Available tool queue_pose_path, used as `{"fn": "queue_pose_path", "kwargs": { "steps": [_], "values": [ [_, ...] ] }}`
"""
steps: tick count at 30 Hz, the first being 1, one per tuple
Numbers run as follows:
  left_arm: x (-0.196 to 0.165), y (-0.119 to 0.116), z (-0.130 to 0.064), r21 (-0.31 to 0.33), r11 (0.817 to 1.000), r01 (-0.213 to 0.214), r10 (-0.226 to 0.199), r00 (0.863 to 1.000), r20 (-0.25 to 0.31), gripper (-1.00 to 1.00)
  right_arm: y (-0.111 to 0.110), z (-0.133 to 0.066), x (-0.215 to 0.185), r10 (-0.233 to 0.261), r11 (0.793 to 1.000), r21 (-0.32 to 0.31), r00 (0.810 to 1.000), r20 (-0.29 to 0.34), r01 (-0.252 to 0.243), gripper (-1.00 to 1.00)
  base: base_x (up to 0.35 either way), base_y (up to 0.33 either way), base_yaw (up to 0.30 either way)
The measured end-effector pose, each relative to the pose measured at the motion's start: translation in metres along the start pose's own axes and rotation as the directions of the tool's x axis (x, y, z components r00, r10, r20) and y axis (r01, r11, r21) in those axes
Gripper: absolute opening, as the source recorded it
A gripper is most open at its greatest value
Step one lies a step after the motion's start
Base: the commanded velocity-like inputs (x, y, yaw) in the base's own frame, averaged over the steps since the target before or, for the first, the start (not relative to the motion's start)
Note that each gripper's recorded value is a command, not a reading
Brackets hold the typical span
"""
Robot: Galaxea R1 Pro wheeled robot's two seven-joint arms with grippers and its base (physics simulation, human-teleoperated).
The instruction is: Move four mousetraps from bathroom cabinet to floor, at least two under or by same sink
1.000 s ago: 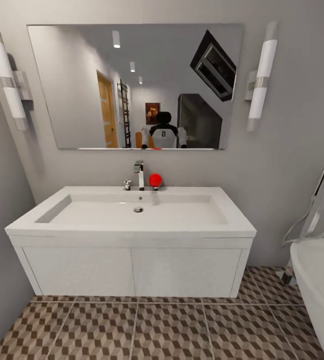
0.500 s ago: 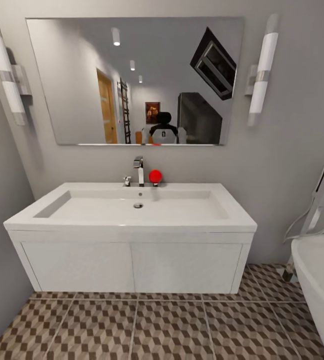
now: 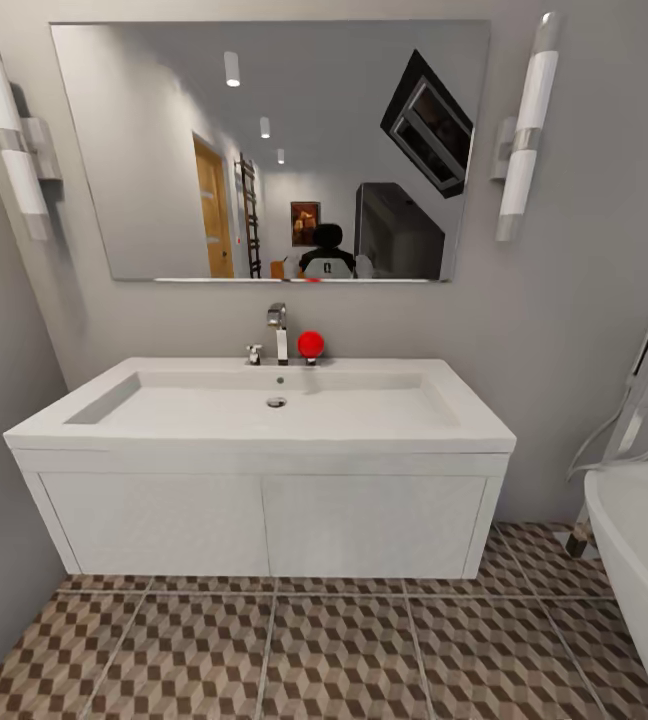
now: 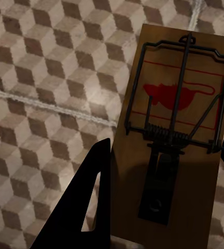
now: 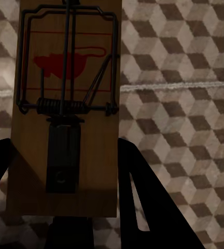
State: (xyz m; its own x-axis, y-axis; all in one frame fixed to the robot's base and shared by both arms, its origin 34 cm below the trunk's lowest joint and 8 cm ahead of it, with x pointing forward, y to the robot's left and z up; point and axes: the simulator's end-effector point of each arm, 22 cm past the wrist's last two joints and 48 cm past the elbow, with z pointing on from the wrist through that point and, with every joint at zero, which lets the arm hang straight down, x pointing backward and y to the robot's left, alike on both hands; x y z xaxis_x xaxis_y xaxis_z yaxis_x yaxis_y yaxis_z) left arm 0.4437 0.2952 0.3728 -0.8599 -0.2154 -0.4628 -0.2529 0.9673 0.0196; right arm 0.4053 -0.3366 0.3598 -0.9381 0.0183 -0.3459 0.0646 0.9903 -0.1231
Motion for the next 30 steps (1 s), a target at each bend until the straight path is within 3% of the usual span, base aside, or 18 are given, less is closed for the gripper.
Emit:
{"fn": "queue_pose_path", "kwargs": {
  "steps": [18,23,30],
  "values": [
    [0.015,0.005,0.031,-0.009,1.000,0.002,-0.002,1.000,0.014,-1.00,-0.004,0.033,0.016,-0.010,1.000,0.015,1.000,0.007,0.010,-1.00,0.000,0.000,0.000],
    [-0.022,0.005,0.039,-0.025,1.000,0.005,-0.002,0.997,0.081,-1.00,-0.004,0.041,0.012,-0.015,0.999,0.033,1.000,0.014,0.015,-1.00,0.000,0.000,0.000],
    [-0.066,0.004,0.043,-0.029,1.000,0.001,0.001,0.998,0.063,-1.00,-0.008,0.049,-0.036,-0.014,0.998,0.064,0.997,0.076,0.009,-1.00,0.000,0.000,0.000]
  ]
}}
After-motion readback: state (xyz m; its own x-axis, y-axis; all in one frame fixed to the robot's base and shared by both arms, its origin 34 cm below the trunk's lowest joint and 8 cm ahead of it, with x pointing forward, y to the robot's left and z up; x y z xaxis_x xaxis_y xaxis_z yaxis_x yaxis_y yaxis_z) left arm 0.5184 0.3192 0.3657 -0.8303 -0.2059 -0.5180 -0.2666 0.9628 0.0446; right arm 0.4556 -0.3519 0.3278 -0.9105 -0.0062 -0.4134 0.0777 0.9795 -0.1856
